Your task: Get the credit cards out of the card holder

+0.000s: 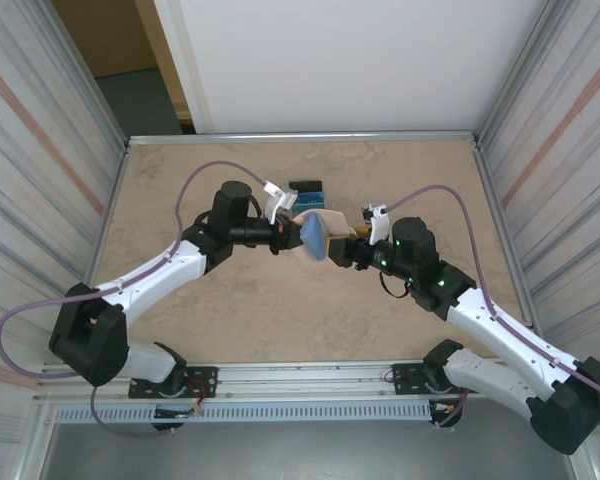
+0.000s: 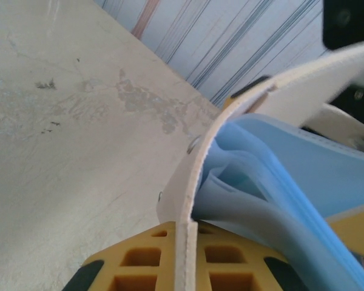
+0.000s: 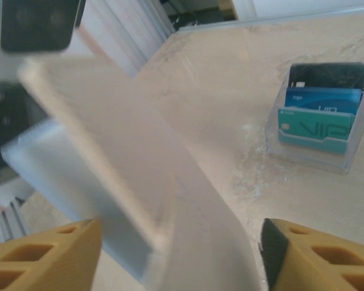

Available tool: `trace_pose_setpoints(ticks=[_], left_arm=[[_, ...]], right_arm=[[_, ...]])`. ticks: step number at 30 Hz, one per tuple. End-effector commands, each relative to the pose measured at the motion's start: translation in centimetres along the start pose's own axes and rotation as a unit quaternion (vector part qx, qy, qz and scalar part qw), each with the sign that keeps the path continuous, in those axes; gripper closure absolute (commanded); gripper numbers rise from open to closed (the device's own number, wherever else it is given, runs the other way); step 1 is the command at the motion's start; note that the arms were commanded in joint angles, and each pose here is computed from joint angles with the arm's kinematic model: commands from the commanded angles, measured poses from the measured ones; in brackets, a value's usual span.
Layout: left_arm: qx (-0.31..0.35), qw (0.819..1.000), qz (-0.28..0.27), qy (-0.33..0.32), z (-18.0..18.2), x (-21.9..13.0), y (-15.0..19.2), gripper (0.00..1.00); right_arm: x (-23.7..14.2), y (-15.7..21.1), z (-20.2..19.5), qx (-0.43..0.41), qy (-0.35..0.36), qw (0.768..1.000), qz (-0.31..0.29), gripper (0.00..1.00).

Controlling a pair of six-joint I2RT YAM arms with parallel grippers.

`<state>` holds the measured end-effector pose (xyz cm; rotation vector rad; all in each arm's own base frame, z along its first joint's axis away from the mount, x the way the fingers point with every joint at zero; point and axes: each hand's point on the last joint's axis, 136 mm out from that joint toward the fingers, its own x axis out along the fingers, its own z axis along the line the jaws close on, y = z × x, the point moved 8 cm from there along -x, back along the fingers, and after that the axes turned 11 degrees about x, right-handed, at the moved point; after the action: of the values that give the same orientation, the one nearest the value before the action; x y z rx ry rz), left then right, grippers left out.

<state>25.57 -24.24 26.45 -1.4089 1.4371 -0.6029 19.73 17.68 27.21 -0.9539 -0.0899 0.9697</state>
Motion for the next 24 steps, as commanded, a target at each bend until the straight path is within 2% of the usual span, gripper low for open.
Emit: trace_pose_setpoints(ticks=[1, 7, 8, 11, 18, 24], left_arm=[[-0.009, 0.999, -0.011, 0.047, -0.5, -0.3, -1.2, 1.0], [-0.011, 0.999, -0.004, 0.048, -0.5, -0.2, -1.2, 1.0], [-0.01, 0.999, -0.003, 0.049, -0.5, -0.2, -1.2, 1.0], [-0.009, 0.999, -0.002, 0.05, -0.5, -0.2, -1.3, 1.0], [-0.009, 0.998, -0.001, 0.055, -0.6, -0.2, -1.2, 1.0], [-0.005, 0.998, -0.002, 0.059, -0.8, -0.4, -1.1, 1.0]], right_arm=[[-0.1, -0.4, 1.3, -0.046, -0.033, 0.998, 0.02, 0.25], [0.5, -0.3, 1.5, -0.063, -0.041, 0.996, 0.038, 0.17], [0.7, -0.1, 1.7, -0.069, -0.045, 0.996, 0.042, 0.1], [1.1, 0.2, 2.1, -0.092, -0.043, 0.993, 0.052, 0.01], [2.3, 0.4, 2.1, -0.109, -0.014, 0.992, 0.062, 0.0], [2.5, 0.1, 1.8, -0.104, 0.0, 0.993, 0.05, 0.07]])
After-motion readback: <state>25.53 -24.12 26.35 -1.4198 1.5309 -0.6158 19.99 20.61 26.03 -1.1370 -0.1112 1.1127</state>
